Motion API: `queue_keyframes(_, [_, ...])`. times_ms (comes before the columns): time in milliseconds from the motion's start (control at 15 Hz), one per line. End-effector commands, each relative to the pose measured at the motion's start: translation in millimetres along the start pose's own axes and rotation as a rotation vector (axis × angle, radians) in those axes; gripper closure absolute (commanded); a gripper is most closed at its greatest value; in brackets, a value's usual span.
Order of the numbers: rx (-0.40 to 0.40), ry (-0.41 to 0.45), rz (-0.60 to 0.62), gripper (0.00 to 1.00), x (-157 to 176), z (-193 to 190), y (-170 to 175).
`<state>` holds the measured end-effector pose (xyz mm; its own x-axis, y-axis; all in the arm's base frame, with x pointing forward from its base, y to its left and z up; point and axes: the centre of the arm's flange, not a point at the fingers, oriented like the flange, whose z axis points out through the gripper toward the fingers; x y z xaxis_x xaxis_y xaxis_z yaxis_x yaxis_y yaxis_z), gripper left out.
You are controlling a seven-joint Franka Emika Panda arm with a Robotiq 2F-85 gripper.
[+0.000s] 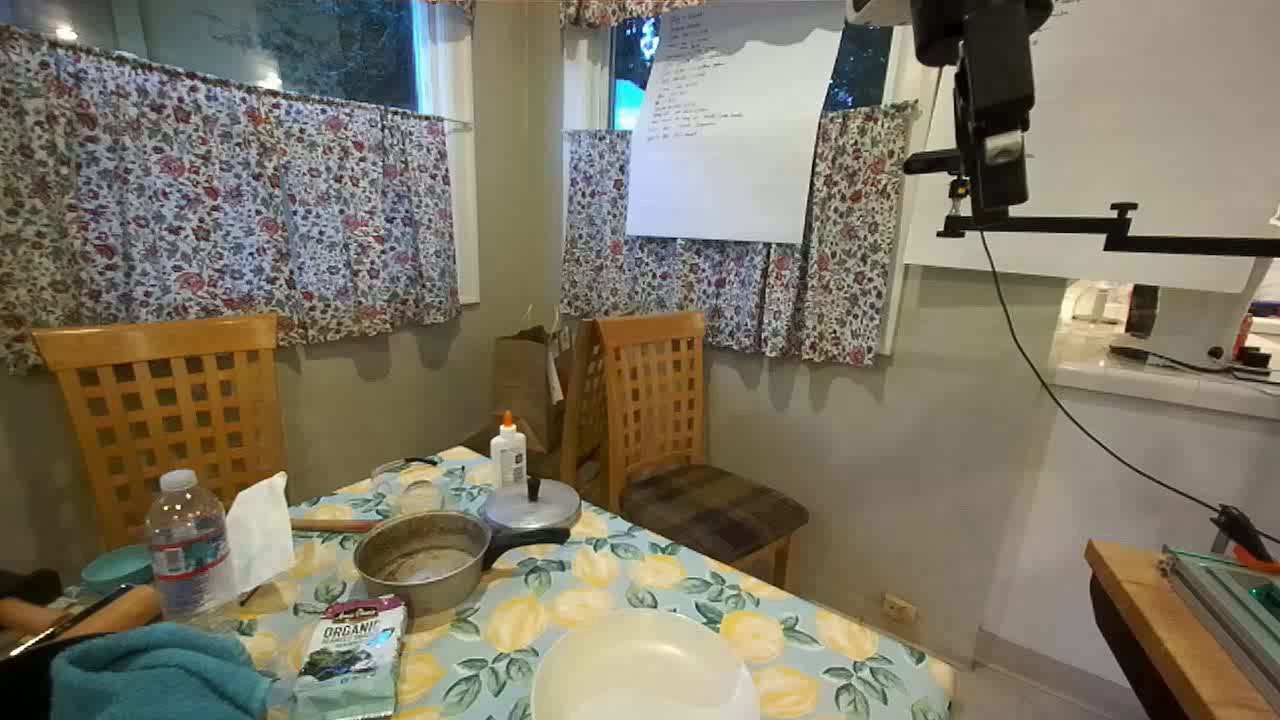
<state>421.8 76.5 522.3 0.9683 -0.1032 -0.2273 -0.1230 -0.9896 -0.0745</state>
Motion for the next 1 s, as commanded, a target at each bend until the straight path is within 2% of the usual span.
queue_keyframes(0, [0.000,0.000,0.000,0.00,0,0,0])
queue_keyframes(267, [0.000,0.000,0.000,0.00,0,0,0])
queue_keyframes(467, [-0.018,0.059,0.118,0.00,33,4,10])
queue_keyframes(733, [0.033,0.164,0.094,0.00,74,12,17])
queue_keyframes(933, [0.022,0.222,0.050,0.00,108,27,7])
